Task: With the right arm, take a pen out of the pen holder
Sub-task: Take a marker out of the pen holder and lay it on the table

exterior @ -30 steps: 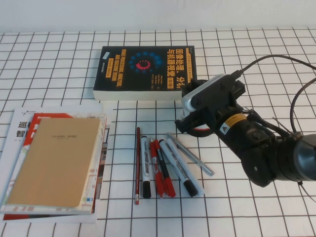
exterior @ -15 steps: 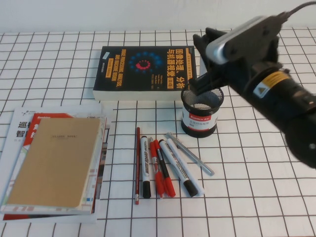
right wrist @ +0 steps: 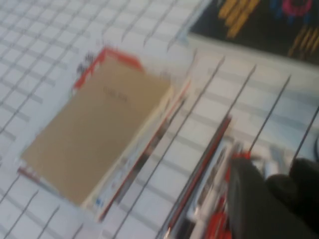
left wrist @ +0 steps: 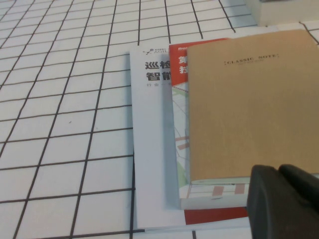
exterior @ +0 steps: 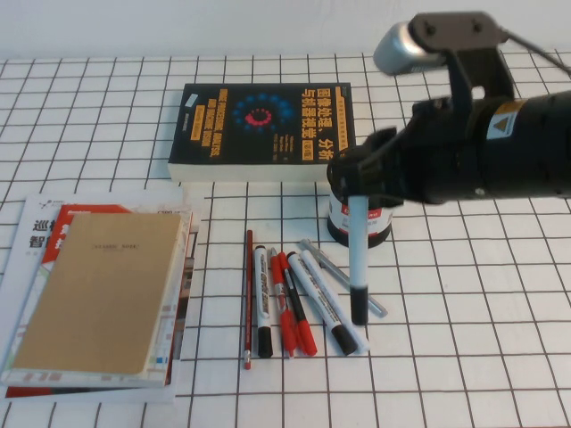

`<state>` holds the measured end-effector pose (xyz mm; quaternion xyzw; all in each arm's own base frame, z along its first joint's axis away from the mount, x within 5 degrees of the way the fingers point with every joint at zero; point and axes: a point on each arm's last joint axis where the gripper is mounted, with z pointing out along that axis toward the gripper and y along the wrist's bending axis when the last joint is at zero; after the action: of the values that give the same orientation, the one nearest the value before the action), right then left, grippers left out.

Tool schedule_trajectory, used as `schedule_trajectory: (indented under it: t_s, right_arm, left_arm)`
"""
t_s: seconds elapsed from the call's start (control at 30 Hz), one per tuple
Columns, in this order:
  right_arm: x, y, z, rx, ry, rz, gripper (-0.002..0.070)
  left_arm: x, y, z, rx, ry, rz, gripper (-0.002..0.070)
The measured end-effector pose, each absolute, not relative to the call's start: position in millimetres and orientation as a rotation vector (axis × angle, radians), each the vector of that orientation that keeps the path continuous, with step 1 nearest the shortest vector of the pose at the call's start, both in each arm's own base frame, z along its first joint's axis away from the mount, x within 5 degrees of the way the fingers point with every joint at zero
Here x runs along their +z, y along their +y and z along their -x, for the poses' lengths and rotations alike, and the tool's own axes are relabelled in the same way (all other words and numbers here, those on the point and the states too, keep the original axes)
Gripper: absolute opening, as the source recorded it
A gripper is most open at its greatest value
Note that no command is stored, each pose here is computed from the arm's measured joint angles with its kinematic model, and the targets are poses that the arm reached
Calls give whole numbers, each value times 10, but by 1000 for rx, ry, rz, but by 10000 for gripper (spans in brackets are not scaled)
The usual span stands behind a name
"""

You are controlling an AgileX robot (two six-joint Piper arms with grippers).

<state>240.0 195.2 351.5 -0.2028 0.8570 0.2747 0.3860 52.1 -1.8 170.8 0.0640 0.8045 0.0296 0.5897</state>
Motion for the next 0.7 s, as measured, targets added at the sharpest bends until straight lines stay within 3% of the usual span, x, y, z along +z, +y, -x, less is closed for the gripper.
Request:
schedule_trajectory:
  t_s: [0.33, 0.7]
  right_arm:
    - [3083, 1986, -2429, 567, 2493, 654, 136]
    - [2618, 2073, -2651, 397, 2603, 762, 136]
  left_arm:
    - [1708, -18, -521, 69, 1873, -149, -4]
    - [1708, -18, -521, 69, 1873, -149, -4]
